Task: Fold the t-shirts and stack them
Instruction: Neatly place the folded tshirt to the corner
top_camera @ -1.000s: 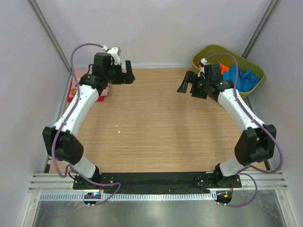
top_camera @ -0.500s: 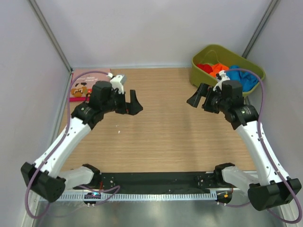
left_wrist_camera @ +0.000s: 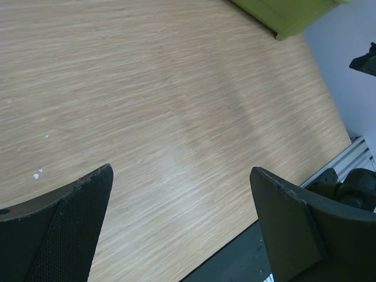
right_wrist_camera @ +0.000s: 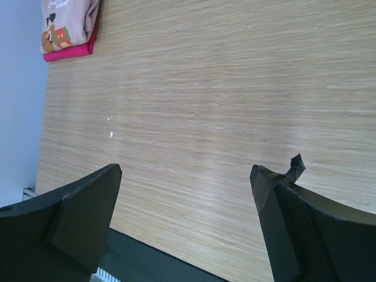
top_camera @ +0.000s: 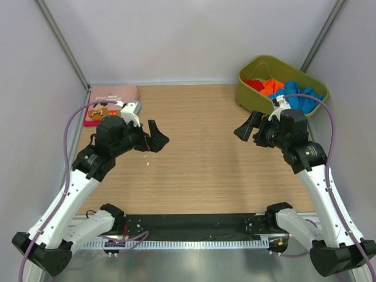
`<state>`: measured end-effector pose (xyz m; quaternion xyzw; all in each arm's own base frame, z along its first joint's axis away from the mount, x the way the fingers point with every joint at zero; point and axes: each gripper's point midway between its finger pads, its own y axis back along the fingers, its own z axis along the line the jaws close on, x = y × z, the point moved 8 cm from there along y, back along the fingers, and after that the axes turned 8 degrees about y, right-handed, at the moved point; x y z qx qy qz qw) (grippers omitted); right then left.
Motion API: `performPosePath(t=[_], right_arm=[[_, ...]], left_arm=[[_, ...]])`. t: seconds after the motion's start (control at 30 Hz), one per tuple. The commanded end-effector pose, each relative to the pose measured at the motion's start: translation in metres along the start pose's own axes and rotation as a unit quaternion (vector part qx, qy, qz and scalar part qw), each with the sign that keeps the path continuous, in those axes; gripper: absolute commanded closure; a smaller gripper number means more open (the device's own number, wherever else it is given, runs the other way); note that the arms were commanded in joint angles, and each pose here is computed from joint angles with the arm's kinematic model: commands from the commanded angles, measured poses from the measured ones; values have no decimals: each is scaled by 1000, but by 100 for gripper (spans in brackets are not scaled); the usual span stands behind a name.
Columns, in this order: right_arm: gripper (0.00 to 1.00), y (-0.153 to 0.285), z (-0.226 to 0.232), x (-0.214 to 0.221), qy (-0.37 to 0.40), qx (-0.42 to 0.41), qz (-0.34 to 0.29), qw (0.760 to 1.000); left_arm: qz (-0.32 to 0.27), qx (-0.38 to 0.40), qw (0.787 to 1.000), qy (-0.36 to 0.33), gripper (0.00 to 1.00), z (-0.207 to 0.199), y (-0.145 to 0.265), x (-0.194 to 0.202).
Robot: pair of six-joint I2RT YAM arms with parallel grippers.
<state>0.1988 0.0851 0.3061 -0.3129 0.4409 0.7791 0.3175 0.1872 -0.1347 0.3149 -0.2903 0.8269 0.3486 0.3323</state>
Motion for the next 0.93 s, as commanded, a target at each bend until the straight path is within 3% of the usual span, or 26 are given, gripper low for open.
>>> performPosePath(t=[0.0, 0.9], right_arm=[[0, 4, 2, -7, 10, 1, -14, 1000], [0, 11, 6, -10, 6, -9, -29, 1000]], left_arm=[[-18, 3, 1000, 4, 0, -3, 3, -5], [-17, 15, 1000, 20, 0, -7, 5, -4]])
